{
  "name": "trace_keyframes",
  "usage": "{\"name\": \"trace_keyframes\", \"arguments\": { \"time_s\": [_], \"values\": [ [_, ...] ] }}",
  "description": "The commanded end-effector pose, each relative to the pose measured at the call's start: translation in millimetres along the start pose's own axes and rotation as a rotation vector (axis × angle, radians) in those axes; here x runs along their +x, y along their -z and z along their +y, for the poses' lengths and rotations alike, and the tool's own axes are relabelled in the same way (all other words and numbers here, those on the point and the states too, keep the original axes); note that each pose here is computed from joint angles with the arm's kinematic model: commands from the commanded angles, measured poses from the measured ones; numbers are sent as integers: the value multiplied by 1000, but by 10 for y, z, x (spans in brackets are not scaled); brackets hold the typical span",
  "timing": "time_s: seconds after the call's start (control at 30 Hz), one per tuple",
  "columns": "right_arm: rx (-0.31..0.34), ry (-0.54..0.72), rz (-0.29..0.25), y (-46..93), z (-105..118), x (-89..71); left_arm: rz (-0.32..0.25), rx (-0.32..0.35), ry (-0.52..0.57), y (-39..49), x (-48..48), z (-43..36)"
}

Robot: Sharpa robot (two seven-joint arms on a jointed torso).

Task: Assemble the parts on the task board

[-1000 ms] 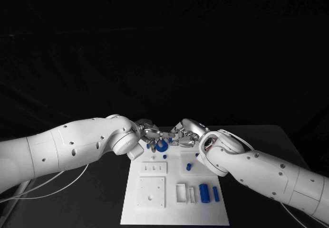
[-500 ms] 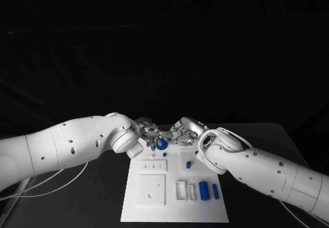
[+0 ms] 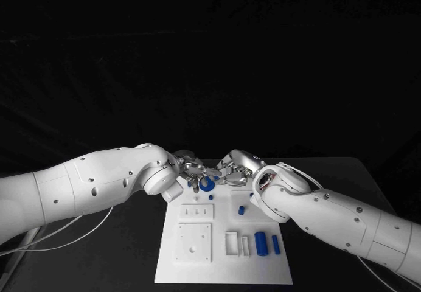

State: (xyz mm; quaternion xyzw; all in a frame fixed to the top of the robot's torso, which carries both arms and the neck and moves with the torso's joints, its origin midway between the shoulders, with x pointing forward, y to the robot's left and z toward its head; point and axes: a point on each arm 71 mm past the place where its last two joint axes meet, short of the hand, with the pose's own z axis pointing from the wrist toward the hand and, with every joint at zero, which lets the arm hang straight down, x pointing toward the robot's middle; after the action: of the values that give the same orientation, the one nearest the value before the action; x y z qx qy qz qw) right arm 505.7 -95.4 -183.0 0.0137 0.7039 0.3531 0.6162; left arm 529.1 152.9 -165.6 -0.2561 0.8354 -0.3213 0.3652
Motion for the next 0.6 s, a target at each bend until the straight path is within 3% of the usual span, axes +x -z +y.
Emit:
{"name": "trace_keyframes", "arguments": {
  "time_s": [0.03, 0.6],
  "values": [
    [-21, 6, 13, -4, 57, 23, 36, 20, -13, -6, 59, -53],
    [-15, 12, 18, -11, 46, 32, 54, 17, -28, -11, 77, -58]
  ]
}}
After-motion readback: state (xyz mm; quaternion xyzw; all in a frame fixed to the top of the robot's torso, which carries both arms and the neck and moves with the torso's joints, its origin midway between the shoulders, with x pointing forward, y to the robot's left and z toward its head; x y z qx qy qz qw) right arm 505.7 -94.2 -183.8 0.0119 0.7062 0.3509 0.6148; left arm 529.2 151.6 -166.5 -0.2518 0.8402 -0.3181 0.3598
